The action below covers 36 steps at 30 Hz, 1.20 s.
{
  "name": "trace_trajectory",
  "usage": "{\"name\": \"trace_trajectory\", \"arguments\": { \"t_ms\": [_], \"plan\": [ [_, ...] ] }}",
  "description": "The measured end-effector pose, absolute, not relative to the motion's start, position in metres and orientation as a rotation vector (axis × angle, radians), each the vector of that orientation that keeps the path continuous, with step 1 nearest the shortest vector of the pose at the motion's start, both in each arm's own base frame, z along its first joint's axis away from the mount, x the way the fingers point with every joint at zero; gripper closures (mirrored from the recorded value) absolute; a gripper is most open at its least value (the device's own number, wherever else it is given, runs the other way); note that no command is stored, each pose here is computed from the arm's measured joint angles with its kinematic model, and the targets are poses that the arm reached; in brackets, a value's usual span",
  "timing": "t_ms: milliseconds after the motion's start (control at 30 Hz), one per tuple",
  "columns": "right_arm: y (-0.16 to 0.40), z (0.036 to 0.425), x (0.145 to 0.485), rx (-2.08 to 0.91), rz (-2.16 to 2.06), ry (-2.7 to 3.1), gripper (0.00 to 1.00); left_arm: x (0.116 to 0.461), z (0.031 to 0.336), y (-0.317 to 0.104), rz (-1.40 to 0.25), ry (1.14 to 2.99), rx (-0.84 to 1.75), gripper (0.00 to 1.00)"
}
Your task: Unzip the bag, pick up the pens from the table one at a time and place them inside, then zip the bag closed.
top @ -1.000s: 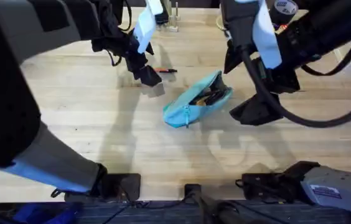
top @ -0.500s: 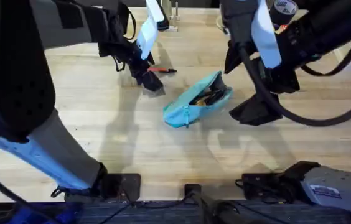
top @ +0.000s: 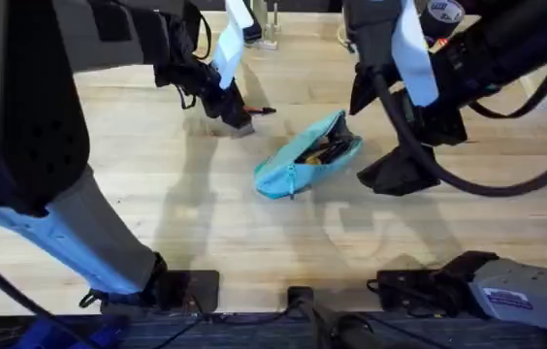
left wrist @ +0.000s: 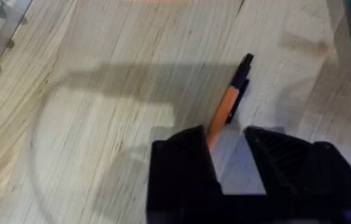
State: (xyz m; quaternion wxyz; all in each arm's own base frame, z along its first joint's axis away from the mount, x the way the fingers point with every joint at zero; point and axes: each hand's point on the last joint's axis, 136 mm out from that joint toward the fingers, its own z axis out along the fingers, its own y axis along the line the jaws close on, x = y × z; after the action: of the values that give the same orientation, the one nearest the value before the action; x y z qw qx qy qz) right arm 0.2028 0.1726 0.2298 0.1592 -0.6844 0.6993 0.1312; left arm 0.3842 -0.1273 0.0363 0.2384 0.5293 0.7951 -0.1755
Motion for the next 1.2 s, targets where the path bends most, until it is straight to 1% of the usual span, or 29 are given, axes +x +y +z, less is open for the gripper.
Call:
{"name": "trace_trajectory", "arguments": {
  "t_ms": [33, 100, 167, 200, 433, 533, 567, 800, 1000, 1200],
  "plan": [
    [0.173, 0.23, 0.203, -1.955, 0.375, 2.0, 0.004, 0.384, 0.036, -0.127, -0.481, 2.18, 1.448, 0.594],
    [0.173, 0.23, 0.203, -1.954, 0.376, 2.001, 0.004, 0.384, 0.036, -0.127, -0.483, 2.182, 1.445, 0.721],
    [0.172, 0.23, 0.202, -1.955, 0.376, 2.003, 0.004, 0.383, 0.036, -0.127, -0.486, 2.186, 1.445, 0.801],
    [0.172, 0.23, 0.202, -1.955, 0.377, 2.004, 0.004, 0.383, 0.036, -0.127, -0.487, 2.186, 1.445, 0.818],
    [0.172, 0.23, 0.202, -1.948, 0.379, 2.012, 0.004, 0.383, 0.036, -0.127, -0.488, 2.188, 1.444, 0.841],
    [0.172, 0.23, 0.202, -1.941, 0.381, 2.02, 0.004, 0.383, 0.037, -0.128, -0.491, 2.189, 1.44, 0.931],
    [0.172, 0.23, 0.202, -1.94, 0.381, 2.022, 0.004, 0.383, 0.037, -0.128, -0.492, 2.188, 1.44, 0.947],
    [0.17, 0.237, 0.197, -1.897, 0.377, 2.034, 0.004, 0.383, 0.038, -0.128, -0.498, 2.2, 1.426, 0.954],
    [0.161, 0.265, 0.182, -1.801, 0.336, 1.977, 0.004, 0.379, 0.039, -0.126, -0.501, 2.239, 1.425, 0.96],
    [0.154, 0.285, 0.167, -1.741, 0.305, 1.915, 0.004, 0.363, 0.044, -0.119, -0.488, 2.331, 1.452, 0.96]
  ]
}}
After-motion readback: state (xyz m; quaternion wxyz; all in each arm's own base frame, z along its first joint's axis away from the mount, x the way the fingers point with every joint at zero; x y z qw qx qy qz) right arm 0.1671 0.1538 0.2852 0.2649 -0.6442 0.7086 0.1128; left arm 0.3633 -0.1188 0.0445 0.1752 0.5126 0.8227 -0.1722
